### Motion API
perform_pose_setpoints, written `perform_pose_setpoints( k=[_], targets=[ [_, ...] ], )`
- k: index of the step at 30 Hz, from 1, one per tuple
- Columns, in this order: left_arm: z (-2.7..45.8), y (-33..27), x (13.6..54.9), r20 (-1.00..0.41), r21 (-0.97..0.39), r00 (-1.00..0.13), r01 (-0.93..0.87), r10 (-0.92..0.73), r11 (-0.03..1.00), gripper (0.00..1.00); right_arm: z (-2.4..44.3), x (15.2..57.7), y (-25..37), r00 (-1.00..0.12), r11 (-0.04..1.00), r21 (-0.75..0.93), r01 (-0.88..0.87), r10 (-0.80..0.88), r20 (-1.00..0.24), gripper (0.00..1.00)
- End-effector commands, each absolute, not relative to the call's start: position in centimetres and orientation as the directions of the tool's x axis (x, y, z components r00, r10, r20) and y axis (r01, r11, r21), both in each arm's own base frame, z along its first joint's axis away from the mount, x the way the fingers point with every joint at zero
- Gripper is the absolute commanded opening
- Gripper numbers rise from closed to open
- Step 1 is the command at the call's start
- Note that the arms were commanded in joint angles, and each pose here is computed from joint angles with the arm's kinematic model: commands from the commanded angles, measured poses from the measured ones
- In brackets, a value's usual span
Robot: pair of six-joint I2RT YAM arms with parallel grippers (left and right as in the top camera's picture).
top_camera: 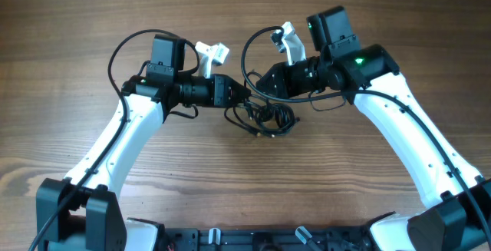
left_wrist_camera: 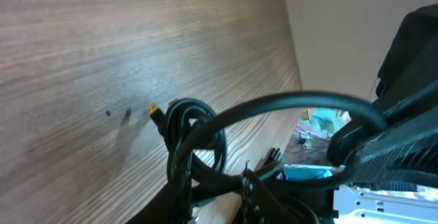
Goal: Untangle cables
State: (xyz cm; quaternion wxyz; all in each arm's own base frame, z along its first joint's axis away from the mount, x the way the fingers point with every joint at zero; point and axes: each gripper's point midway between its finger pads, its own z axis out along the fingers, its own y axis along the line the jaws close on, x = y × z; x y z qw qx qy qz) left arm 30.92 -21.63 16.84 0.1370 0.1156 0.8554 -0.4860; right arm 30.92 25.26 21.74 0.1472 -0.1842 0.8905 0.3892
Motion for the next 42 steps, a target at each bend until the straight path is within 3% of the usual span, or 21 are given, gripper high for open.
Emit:
perform_pose_setpoints(
  k=[1, 7, 14, 22, 30, 35, 42],
  targets=[
    [16.6, -22.5, 29.6, -0.356, -0.79, -0.926, 0.371, 0.128, 0.488, 0.26, 22.5, 31.1, 25.5, -0.87, 0.609, 0.635, -0.476, -0.221, -0.44, 0.04],
    [15.2, -24.2, 27.8, -0.35, -0.741, -0.913, 0.408, 0.212, 0.533, 0.2, 23.1, 34.2, 25.2, -0.873, 0.678, 0.611, -0.408, -0.094, -0.479, 0.04],
    [13.9, -22.1, 29.9, -0.24, -0.722, -0.97, 0.206, 0.041, 0.661, 0.18, 27.1, 36.3, 25.3, -0.811, 0.642, 0.627, -0.442, 0.012, -0.585, 0.04],
    [15.3, -21.4, 32.9, -0.263, -0.757, -0.96, 0.146, -0.093, 0.637, 0.16, 23.3, 33.8, 23.5, -0.889, 0.726, 0.593, -0.347, -0.055, -0.454, 0.04],
    [15.5, -21.5, 33.2, -0.261, -0.763, -0.959, 0.135, -0.11, 0.632, 0.16, 24.3, 32.8, 24.7, -0.89, 0.651, 0.652, -0.389, -0.084, -0.447, 0.04],
    [15.0, -20.8, 33.8, -0.224, -0.753, -0.958, 0.055, -0.178, 0.655, 0.04, 26.0, 31.8, 25.9, -0.841, 0.544, 0.665, -0.511, -0.157, -0.518, 0.04],
    [15.0, -20.5, 33.9, -0.18, -0.765, -0.958, -0.007, -0.223, 0.644, 0.04, 29.3, 31.1, 26.2, -0.778, 0.477, 0.646, -0.597, -0.146, -0.611, 0.04]
  ],
)
